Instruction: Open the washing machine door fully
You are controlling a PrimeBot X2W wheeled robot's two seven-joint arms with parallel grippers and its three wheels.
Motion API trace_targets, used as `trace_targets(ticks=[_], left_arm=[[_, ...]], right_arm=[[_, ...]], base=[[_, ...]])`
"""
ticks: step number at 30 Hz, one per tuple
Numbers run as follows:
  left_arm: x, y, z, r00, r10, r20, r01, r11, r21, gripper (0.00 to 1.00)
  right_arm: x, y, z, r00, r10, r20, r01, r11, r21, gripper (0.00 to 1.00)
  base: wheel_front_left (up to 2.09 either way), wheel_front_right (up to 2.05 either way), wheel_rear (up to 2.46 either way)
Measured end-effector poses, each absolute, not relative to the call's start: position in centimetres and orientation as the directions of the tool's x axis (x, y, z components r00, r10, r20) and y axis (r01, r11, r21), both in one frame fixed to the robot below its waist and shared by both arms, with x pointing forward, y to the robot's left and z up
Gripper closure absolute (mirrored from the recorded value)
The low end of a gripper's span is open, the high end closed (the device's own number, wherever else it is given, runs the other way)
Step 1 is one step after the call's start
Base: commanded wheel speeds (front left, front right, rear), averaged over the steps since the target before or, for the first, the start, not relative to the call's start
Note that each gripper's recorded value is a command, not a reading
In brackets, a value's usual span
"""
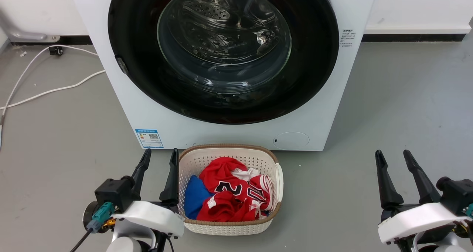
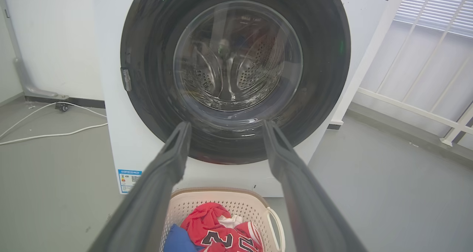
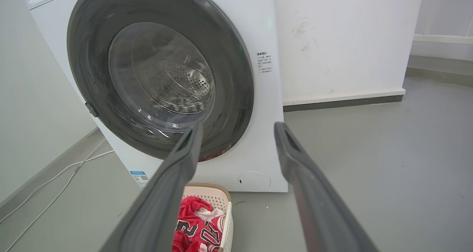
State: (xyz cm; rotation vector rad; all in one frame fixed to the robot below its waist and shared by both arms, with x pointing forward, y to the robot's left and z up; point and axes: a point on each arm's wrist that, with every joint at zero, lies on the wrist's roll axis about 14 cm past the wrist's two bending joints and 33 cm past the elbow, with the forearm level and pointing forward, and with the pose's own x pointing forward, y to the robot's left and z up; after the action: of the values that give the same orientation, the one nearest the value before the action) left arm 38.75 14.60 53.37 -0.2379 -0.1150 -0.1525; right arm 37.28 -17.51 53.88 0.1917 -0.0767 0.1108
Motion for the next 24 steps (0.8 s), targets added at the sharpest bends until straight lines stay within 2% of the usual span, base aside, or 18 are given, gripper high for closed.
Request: trace_targets(ticks=[13,24], left_arm=[[38.65,14.11,53.41,0.976,-0.168,0.14,0.182,0.979,-0.095,0.0],[38.72,13.87,53.34,0.973,-0.181,0.145,0.188,0.982,-0.033,0.0]], right_arm=[[37.17,-17.32,53.96,0.99,0.111,0.087,-0.118,0.99,0.08,0.0],[36.94,-17.32,53.95,0.991,0.105,0.088,-0.107,0.994,0.027,0.0]], base=[[0.0,0.0,0.0],[0.0,0.0,0.0]])
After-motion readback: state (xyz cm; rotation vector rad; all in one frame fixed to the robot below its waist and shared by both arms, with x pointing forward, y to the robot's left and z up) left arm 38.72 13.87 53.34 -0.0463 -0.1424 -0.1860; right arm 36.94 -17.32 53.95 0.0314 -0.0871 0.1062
